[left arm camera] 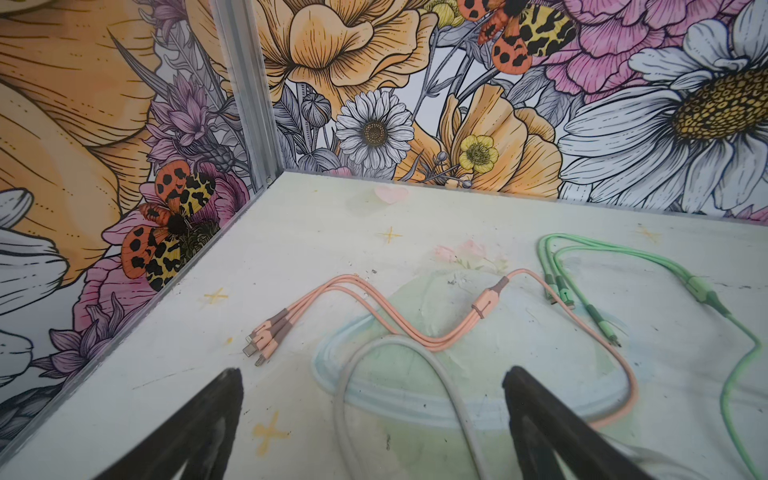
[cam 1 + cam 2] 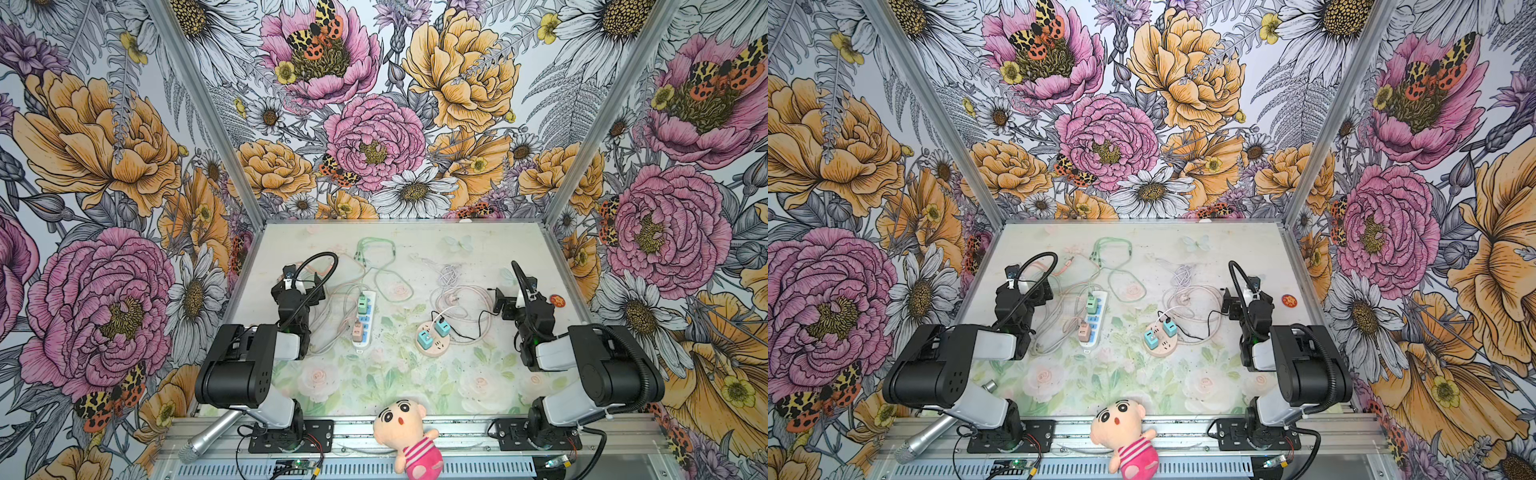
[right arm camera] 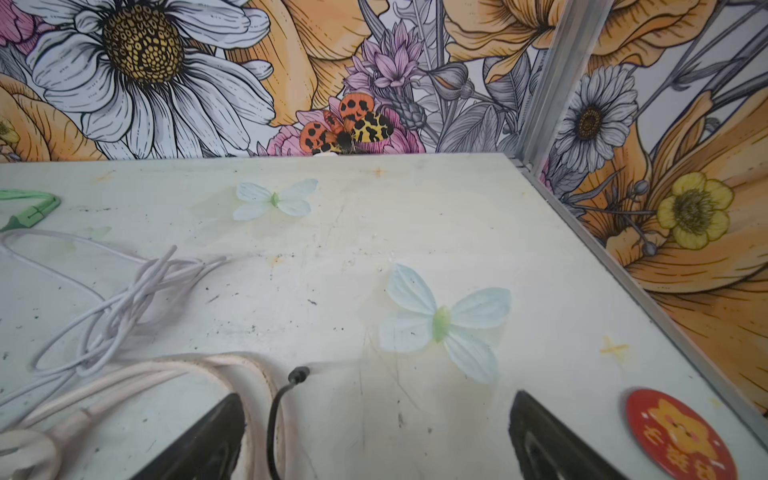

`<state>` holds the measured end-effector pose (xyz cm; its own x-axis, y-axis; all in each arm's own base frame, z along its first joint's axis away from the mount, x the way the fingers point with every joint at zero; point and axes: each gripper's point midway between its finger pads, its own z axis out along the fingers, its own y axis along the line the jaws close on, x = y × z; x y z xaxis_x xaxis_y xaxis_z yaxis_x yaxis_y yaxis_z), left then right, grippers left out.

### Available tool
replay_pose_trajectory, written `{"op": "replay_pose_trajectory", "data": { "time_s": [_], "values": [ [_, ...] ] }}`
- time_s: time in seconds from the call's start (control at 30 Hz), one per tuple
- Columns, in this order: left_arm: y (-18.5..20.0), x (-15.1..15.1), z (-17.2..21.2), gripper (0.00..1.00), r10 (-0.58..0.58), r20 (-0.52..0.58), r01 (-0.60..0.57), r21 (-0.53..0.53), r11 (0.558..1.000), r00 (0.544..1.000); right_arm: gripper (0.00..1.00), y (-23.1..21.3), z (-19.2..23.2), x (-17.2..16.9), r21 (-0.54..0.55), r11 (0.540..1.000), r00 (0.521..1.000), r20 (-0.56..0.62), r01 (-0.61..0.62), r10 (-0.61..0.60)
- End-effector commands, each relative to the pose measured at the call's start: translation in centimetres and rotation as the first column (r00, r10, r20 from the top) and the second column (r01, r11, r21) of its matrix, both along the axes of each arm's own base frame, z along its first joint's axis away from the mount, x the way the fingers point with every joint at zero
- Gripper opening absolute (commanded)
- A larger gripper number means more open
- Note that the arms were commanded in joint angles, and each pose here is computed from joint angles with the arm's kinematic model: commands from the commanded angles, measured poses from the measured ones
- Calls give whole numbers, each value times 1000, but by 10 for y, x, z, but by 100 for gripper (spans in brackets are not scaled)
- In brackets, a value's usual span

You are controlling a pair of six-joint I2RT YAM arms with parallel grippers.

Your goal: Insert the plug

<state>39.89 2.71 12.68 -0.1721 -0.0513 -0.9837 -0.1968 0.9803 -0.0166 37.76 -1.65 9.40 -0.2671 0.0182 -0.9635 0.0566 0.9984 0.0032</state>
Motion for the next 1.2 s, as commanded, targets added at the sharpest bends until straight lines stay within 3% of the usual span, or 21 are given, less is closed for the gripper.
{"op": "replay_pose_trajectory", "data": {
  "time_s": [0.0, 1.17],
  "values": [
    [-5, 4, 4, 99, -21, 9, 21, 9, 1000, 1000, 99, 0, 21, 24, -5, 1000, 1000, 15, -11, 11],
    [-4, 4, 4, 99, -19, 9, 19, 9, 1000, 1000, 100, -6, 18, 25, -1, 1000, 1000, -3, 26, -26]
  ]
}}
